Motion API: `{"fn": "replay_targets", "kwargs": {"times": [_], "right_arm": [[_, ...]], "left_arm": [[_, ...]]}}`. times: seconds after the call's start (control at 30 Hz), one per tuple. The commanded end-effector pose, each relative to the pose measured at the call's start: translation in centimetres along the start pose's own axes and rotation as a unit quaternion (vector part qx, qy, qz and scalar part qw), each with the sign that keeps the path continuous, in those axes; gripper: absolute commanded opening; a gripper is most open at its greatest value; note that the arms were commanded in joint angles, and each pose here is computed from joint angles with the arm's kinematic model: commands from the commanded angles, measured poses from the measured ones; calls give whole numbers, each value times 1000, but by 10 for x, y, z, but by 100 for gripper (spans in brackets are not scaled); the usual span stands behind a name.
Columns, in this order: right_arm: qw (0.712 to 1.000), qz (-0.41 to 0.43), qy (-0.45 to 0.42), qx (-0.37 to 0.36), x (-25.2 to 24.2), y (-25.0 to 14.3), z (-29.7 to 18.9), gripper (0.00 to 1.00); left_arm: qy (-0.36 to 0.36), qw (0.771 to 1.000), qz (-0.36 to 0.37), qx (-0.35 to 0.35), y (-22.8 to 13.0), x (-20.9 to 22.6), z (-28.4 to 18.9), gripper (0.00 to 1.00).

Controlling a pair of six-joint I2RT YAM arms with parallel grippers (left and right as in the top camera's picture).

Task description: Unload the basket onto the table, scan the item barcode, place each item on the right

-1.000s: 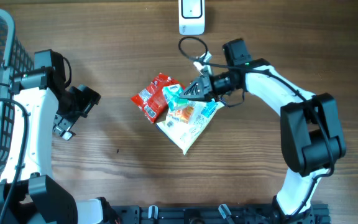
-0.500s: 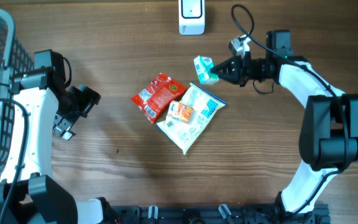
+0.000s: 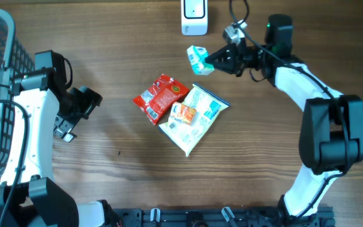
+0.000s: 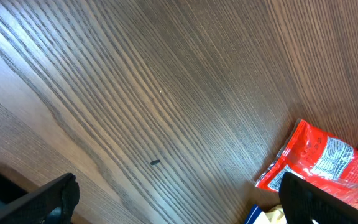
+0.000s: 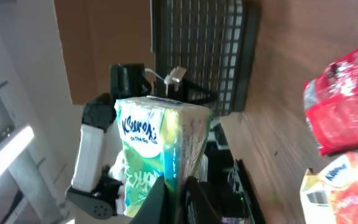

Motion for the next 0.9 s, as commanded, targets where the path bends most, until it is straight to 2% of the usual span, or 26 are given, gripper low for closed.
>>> {"fn": "replay_targets", "kwargs": {"times": [0.0,0.1,0.23,0.37,0.5,0.57,0.6,0.73,0.87], "right_arm": [[999,-42,10,28,5,-9,3,4],[1000,-21,-1,10,-23,-17,6,4],[993,68,-80,-57,-99,-42,19,4],[964,107,-216,-108,-143,-57,30,4],[903,108,-387,-150,-146,-58,16,5],[883,100,-433,-153,-139,-57,10,21],[874,93,-453,-150,-134,-56,7,36],[874,75,-462,-133,-122,-54,8,66],[891,67,-435,-109,-119,-57,13,68]], "left_arm": [[-3,1000,-6,2,0,0,0,100],[-3,1000,-6,2,0,0,0,100],[-3,1000,-6,2,0,0,0,100],[-3,1000,-6,2,0,0,0,100],[-3,1000,-6,2,0,0,0,100],[-3,1000,-6,2,0,0,0,100],[-3,1000,-6,2,0,0,0,100],[-3,1000,-6,2,0,0,0,100],[-3,1000,-6,2,0,0,0,100]]}}
Point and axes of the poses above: each gripper's point midway between its finger pads, its own z axis out along the fingers, its own x axis along the line the jaws close on, y = z × x, the point moved 8 cm from there along -z, back along the fingers, and after that the axes turned 12 degrees about z, right-handed, at the moved point
